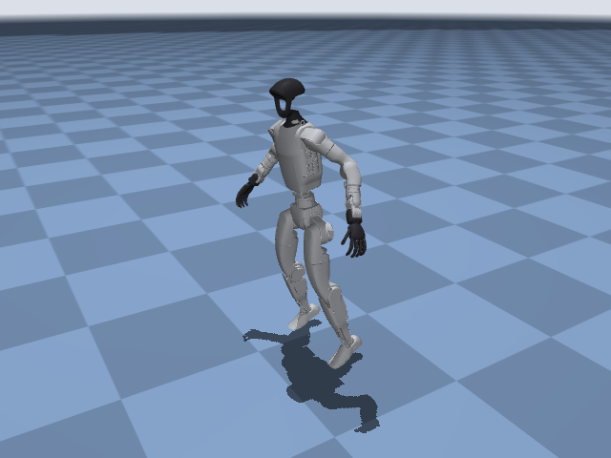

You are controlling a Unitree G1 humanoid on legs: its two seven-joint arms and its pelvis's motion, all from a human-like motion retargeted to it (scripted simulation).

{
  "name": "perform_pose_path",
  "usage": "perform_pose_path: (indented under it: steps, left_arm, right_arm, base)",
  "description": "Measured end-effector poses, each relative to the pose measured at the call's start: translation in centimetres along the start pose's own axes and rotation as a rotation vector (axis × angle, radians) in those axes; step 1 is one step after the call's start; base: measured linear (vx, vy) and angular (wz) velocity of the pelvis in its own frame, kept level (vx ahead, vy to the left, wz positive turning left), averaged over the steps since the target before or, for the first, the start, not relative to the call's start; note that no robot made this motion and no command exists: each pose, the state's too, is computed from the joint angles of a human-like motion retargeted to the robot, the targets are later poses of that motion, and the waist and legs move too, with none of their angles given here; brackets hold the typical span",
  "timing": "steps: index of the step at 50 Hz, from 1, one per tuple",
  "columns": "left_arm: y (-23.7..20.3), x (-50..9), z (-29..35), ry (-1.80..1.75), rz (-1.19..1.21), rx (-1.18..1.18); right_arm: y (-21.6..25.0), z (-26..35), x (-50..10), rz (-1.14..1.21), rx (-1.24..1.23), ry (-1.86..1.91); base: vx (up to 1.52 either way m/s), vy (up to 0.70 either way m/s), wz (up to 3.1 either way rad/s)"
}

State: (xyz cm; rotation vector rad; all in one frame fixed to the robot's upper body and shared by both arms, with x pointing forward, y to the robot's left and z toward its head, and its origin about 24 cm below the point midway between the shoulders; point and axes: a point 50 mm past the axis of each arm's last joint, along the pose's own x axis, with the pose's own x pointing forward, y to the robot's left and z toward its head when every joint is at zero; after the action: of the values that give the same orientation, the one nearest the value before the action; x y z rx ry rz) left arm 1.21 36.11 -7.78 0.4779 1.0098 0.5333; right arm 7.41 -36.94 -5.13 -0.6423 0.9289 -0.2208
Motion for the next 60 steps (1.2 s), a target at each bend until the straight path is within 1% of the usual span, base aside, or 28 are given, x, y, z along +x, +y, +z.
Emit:
perform_pose_path:
  steps: [3, 6, 8, 11, 14, 17, 19, 22, 25, 28, 30, 32, 38, 42, 45, 48, 53, 60]
  left_arm:
    - [-0.6, 0.8, -0.9, 0.091, 0.073, -0.04]
    - [-1.8, 2.0, 0.0, 0.121, 0.087, -0.025]
    - [-2.7, 2.9, 1.7, 0.094, 0.065, 0.007]
    - [-3.8, 4.4, 5.9, 0.01, 0.027, 0.085]
    - [-5.0, 5.0, 9.0, -0.084, -0.033, 0.252]
    - [-7.5, 4.5, 10.6, -0.218, -0.138, 0.512]
    - [-9.0, 4.1, 11.5, -0.292, -0.178, 0.583]
    - [-10.5, 3.6, 11.5, -0.299, -0.171, 0.507]
    - [-11.2, 3.3, 10.5, -0.245, -0.165, 0.394]
    - [-11.6, 3.1, 10.3, -0.229, -0.224, 0.304]
    - [-11.9, 3.0, 10.8, -0.246, -0.25, 0.279]
    - [-12.1, 3.1, 11.6, -0.271, -0.245, 0.308]
    - [-12.6, 3.8, 13.5, -0.292, -0.207, 0.512]
    - [-12.7, 3.7, 13.9, -0.293, -0.213, 0.439]
    - [-13.1, 3.5, 13.8, -0.297, -0.225, 0.414]
    - [-13.6, 3.3, 13.6, -0.305, -0.258, 0.469]
    - [-14.3, 3.0, 12.8, -0.302, -0.312, 0.531]
    - [-14.7, 2.7, 11.1, -0.257, -0.325, 0.531]
  right_arm:
    - [0.2, -0.3, 1.6, -0.049, -0.043, 0.072]
    - [0.2, 0.8, 2.9, -0.077, -0.105, 0.083]
    - [-0.2, 2.6, 3.8, -0.092, -0.139, 0.045]
    - [-1.0, 7.2, 5.2, -0.14, -0.15, -0.061]
    - [0.0, 11.3, 6.2, -0.173, -0.187, -0.154]
    - [2.8, 14.1, 6.1, -0.154, -0.201, -0.262]
    - [4.5, 14.9, 5.6, -0.124, -0.178, -0.323]
    - [6.8, 13.5, 5.1, -0.098, -0.205, -0.314]
    - [8.7, 10.4, 4.8, -0.017, -0.23, -0.216]
    - [9.5, 7.6, 4.2, 0.097, -0.153, -0.131]
    - [9.8, 6.4, 3.7, 0.128, -0.105, -0.103]
    - [9.9, 5.4, 3.5, 0.12, -0.095, -0.076]
    - [10.9, 3.2, 3.8, 0.087, -0.147, 0.067]
    - [11.4, 3.4, 3.7, 0.103, -0.055, 0.075]
    - [11.5, 4.0, 3.8, 0.119, -0.065, 0.045]
    - [11.5, 4.3, 3.8, 0.132, -0.108, 0.023]
    - [11.5, 4.1, 3.8, 0.131, -0.083, 0.031]
    - [11.4, 3.9, 3.7, 0.144, -0.111, 0.031]
  base:
    - [0.71, 0.02, 0.02]
    - [0.66, 0.01, 0.03]
    - [0.58, 0.0, 0.02]
    - [0.43, -0.02, 0.26]
    - [0.46, -0.04, 0.4]
    - [0.5, -0.02, 0.08]
    - [0.4, 0.01, -0.12]
    - [0.33, 0.0, -0.22]
    - [0.27, -0.01, -0.3]
    - [0.23, -0.01, -0.22]
    - [0.2, -0.02, -0.02]
    - [0.16, -0.04, 0.04]
    - [0.1, -0.06, -0.04]
    - [0.07, -0.05, -0.14]
    - [0.07, -0.04, -0.1]
    - [0.08, -0.03, -0.01]
    - [0.08, 0.0, 0.03]
    - [0.08, 0.01, -0.07]
